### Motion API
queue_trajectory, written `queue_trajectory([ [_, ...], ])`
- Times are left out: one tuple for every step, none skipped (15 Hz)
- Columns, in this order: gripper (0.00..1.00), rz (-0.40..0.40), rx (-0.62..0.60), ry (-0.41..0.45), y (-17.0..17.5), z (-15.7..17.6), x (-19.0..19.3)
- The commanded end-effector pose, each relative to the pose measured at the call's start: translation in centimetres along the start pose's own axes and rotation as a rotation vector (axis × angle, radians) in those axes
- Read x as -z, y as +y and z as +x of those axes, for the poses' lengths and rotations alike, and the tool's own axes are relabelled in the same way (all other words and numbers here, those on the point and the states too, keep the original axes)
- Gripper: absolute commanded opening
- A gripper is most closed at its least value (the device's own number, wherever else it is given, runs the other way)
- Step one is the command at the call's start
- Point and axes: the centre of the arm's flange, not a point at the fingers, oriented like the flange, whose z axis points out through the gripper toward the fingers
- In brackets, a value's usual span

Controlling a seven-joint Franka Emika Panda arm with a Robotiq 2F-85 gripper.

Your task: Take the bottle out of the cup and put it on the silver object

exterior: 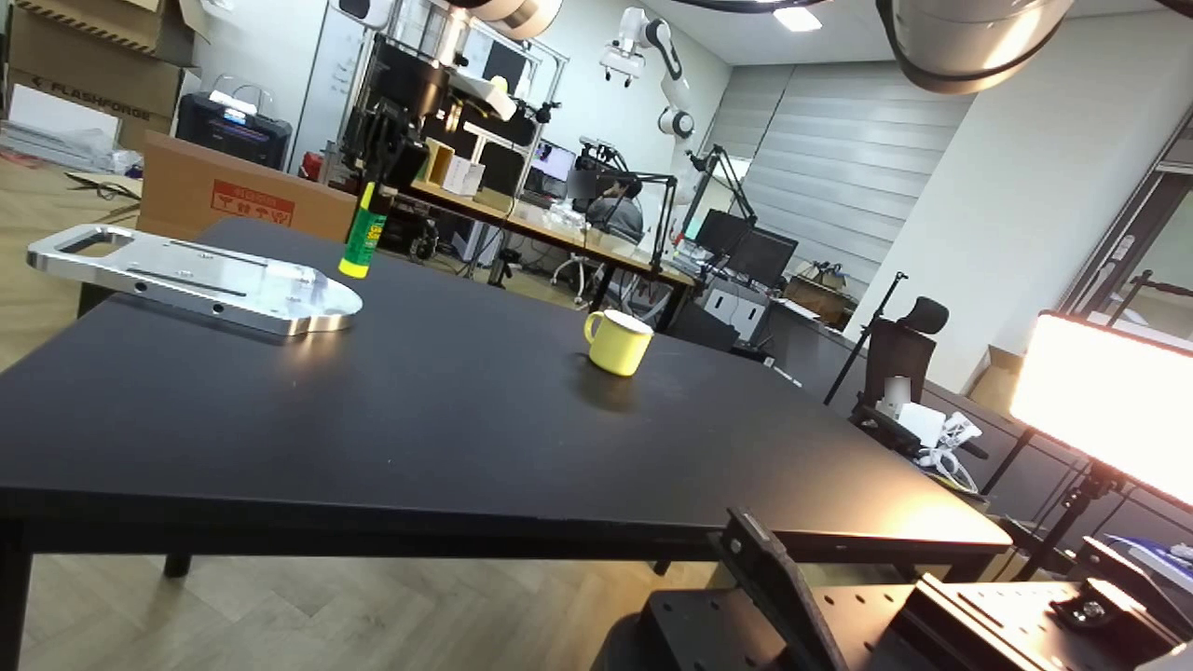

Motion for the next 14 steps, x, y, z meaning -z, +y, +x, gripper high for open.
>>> queue_trajectory([
  [0.09,-0.026,0.057,-0.03,2.5,0.4,-0.6],
  [0.09,-0.036,0.078,-0.038,2.5,0.5,-0.9],
  [0.09,-0.041,0.093,-0.044,2.6,0.7,-1.1],
  [0.09,-0.044,0.112,-0.051,2.7,1.0,-1.4],
  [0.09,-0.043,0.129,-0.054,2.7,1.2,-1.6],
  [0.09,-0.046,0.143,-0.059,2.8,1.4,-1.8],
  [0.09,-0.048,0.157,-0.063,2.8,1.6,-1.9],
  [0.09,-0.053,0.171,-0.067,2.8,1.8,-2.1],
  [0.09,-0.058,0.189,-0.062,2.8,2.0,-2.2],
  [0.09,-0.055,0.199,-0.059,2.9,2.2,-2.3],
  [0.09,-0.052,0.207,-0.054,3.0,2.3,-2.4],
  [0.09,-0.047,0.218,-0.043,3.0,2.4,-2.5],
  [0.09,-0.044,0.224,-0.045,3.0,2.5,-2.7],
  [0.09,-0.044,0.232,-0.043,3.0,2.6,-2.8],
])
